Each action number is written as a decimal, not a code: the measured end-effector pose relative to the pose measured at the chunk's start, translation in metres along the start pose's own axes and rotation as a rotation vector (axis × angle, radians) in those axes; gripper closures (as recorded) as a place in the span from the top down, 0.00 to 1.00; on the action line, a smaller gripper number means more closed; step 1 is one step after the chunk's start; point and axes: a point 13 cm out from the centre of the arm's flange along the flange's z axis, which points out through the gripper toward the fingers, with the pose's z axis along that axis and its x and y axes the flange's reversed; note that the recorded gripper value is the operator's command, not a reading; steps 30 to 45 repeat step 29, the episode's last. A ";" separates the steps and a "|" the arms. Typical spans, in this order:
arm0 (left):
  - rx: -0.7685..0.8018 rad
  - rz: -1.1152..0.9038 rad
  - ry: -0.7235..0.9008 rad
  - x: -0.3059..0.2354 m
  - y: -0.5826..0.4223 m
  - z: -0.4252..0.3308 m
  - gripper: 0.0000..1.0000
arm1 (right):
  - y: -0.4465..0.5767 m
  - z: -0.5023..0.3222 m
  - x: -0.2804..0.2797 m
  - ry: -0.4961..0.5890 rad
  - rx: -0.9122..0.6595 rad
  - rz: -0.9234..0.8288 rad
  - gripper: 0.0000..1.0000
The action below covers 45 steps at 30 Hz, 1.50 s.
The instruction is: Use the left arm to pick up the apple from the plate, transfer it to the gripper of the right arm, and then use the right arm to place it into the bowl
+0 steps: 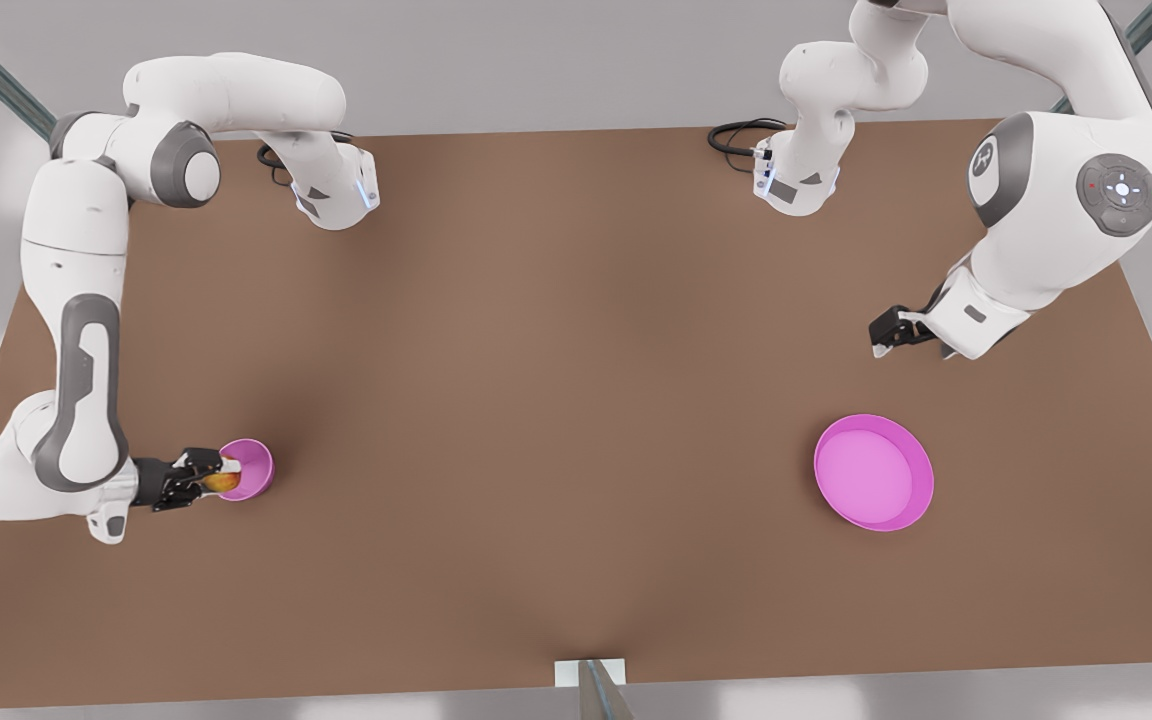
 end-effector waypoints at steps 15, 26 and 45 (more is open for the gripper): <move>0.000 -0.062 -0.020 -0.016 0.005 -0.002 1.00 | 0.318 -0.161 -0.114 0.179 0.484 -0.390 0.93; 0.004 -0.053 -0.016 -0.013 0.016 -0.008 1.00 | 0.327 -0.185 -0.075 0.174 0.618 0.039 1.00; 0.003 -0.048 -0.015 -0.013 0.017 -0.008 1.00 | 0.326 -0.185 -0.075 0.143 0.615 0.126 1.00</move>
